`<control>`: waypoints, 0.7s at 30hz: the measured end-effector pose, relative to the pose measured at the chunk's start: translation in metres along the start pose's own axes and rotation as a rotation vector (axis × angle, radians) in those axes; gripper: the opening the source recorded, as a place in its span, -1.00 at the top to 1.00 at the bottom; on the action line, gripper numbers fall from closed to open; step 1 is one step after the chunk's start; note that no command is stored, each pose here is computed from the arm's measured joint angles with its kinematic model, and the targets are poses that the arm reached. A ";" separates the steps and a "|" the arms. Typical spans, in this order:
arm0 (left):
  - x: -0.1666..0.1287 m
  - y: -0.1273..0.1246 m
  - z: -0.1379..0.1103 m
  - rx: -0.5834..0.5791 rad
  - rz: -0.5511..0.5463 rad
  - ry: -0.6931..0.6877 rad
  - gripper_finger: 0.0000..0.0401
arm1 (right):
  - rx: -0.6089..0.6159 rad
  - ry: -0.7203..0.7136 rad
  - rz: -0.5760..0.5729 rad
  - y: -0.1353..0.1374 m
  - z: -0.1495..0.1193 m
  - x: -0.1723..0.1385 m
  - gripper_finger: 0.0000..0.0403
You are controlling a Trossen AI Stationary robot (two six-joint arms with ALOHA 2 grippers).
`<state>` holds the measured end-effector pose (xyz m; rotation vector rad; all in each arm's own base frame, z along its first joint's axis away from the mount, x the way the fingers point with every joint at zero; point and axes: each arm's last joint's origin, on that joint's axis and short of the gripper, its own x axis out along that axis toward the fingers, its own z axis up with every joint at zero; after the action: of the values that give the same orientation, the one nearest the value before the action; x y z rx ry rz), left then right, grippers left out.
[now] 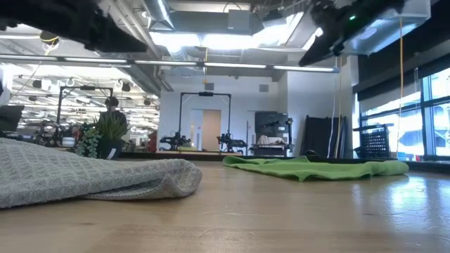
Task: Roll microfiber towels into tight, uniform cylinder then place into a basket
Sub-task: Roll the green microfiber cloth
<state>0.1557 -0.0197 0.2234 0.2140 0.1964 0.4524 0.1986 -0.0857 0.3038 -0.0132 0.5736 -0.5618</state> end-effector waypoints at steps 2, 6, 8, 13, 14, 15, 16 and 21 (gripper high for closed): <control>0.004 0.001 0.001 -0.046 0.023 0.012 0.85 | 0.010 0.037 -0.025 -0.005 0.004 0.013 0.88; 0.006 0.004 0.001 -0.093 0.041 0.016 0.85 | 0.032 0.122 -0.067 -0.015 0.007 0.037 0.79; 0.006 0.004 0.001 -0.094 0.040 0.016 0.85 | 0.040 0.164 -0.084 -0.021 0.008 0.046 0.74; 0.006 0.004 0.002 -0.097 0.039 0.012 0.85 | 0.110 0.233 -0.124 -0.033 0.010 0.063 0.57; 0.006 0.004 0.002 -0.097 0.040 0.012 0.85 | 0.119 0.244 -0.132 -0.036 0.010 0.067 0.53; 0.006 0.004 0.002 -0.097 0.040 0.012 0.85 | 0.127 0.263 -0.139 -0.038 0.009 0.070 0.49; 0.006 0.004 0.002 -0.097 0.040 0.012 0.85 | 0.142 0.282 -0.145 -0.040 0.008 0.074 0.46; 0.006 0.004 0.002 -0.097 0.039 0.012 0.85 | 0.203 0.378 -0.177 -0.050 0.002 0.092 0.30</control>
<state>0.1596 -0.0140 0.2255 0.1203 0.1818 0.5011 0.2385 -0.1754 0.2673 0.2404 0.8860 -0.8009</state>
